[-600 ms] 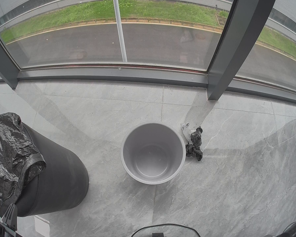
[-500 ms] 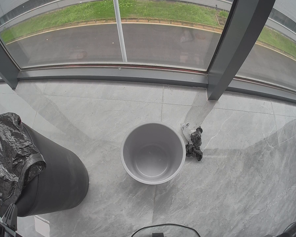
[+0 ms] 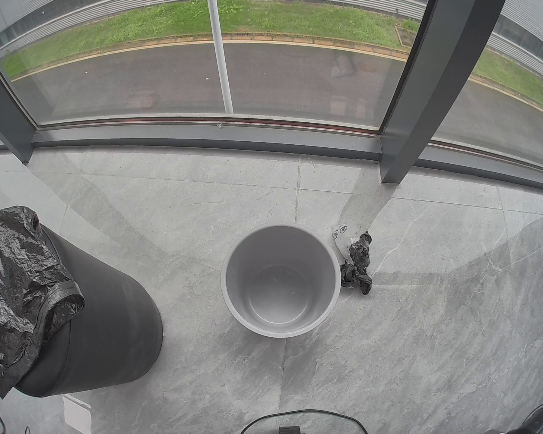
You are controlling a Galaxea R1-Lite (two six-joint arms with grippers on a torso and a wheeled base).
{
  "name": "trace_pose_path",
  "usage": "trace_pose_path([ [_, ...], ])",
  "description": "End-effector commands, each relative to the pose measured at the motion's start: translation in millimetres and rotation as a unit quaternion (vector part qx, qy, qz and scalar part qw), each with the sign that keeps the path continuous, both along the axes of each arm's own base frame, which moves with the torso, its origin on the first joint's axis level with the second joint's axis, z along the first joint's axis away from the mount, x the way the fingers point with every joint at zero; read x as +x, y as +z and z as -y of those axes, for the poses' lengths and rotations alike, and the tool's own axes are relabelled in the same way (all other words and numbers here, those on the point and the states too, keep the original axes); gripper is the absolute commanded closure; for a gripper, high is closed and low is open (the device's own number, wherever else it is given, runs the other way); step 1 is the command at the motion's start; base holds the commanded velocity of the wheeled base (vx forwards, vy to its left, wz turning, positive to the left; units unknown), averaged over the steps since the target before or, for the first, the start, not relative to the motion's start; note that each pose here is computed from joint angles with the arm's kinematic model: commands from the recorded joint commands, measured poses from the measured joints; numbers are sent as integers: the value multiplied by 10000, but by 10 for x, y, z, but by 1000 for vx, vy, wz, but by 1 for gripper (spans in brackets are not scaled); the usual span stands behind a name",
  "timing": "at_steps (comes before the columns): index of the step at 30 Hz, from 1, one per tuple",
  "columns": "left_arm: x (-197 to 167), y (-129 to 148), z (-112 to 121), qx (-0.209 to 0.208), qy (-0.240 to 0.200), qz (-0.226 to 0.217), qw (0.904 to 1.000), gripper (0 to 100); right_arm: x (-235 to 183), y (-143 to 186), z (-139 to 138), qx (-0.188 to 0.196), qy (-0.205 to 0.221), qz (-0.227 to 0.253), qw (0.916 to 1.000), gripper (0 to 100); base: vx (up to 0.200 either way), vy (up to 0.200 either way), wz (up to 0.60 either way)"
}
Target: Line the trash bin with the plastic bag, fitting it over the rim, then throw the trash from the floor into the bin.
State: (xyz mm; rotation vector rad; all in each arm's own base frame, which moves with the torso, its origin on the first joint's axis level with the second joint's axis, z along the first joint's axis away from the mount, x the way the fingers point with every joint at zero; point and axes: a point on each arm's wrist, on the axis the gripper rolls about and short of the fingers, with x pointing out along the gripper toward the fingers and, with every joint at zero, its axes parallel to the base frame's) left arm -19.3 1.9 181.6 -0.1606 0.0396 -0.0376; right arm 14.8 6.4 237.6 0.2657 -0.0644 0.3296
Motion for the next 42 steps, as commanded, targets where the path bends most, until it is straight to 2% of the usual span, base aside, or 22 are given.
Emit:
trace_pose_path([
  [1,1348,520,144,-496,106,-1809,9822,100,954,98,-214,560,797,-891,9913,0,0,0,0],
  [3,1595,550,171,-639,269,-1913,9791,100,1034,94,-247,666,726,-903,9910,0,0,0,0],
  [5,1787,571,189,-957,459,-1952,9750,100,1098,74,-290,732,660,-931,9908,0,0,0,0],
  [6,1796,572,190,-992,475,-1951,9746,100,1102,73,-291,734,637,-929,9909,0,0,0,0],
  [7,1792,553,193,-1246,574,-1979,9706,100,1125,29,-331,701,608,-971,9909,0,0,0,0],
  [9,1595,505,213,-1221,335,-1985,9719,100,1117,-1,-361,684,652,-986,9906,0,0,0,0],
  [12,1224,326,273,-546,-557,-1975,9772,100,1115,-4,-367,682,667,-987,9905,0,0,0,0],
  [13,1057,238,271,-36,-1001,-1887,9769,100,1116,-4,-367,683,660,-986,9906,0,0,0,0],
  [15,901,95,254,670,-1479,-1777,9706,100,1114,-8,-370,672,674,-992,9905,0,0,0,0],
  [17,814,-7,235,1177,-1761,-1683,9627,100,1110,-6,-371,681,675,-987,9905,0,0,0,0],
  [19,776,-40,225,1451,-1873,-1590,9584,100,1110,-6,-371,681,667,-986,9905,0,0,0,0],
  [22,770,-17,224,1472,-1881,-1516,9592,100,1111,-8,-369,680,659,-993,9905,0,0,0,0],
  [30,528,130,143,1299,-1794,-754,9723,100,1114,-20,-370,662,662,-1035,9902,0,0,0,0],
  [37,452,51,119,1023,-1785,-859,9748,100,1114,-20,-370,662,662,-1035,9902,0,0,0,0],
  [41,452,36,121,788,-1794,-1064,9748,100,1114,-20,-370,662,662,-1035,9902,0,0,0,0],
  [42,452,36,121,788,-1794,-1064,9748,0,1114,-20,-370,662,662,-1035,9902,0,0,0,0],
])
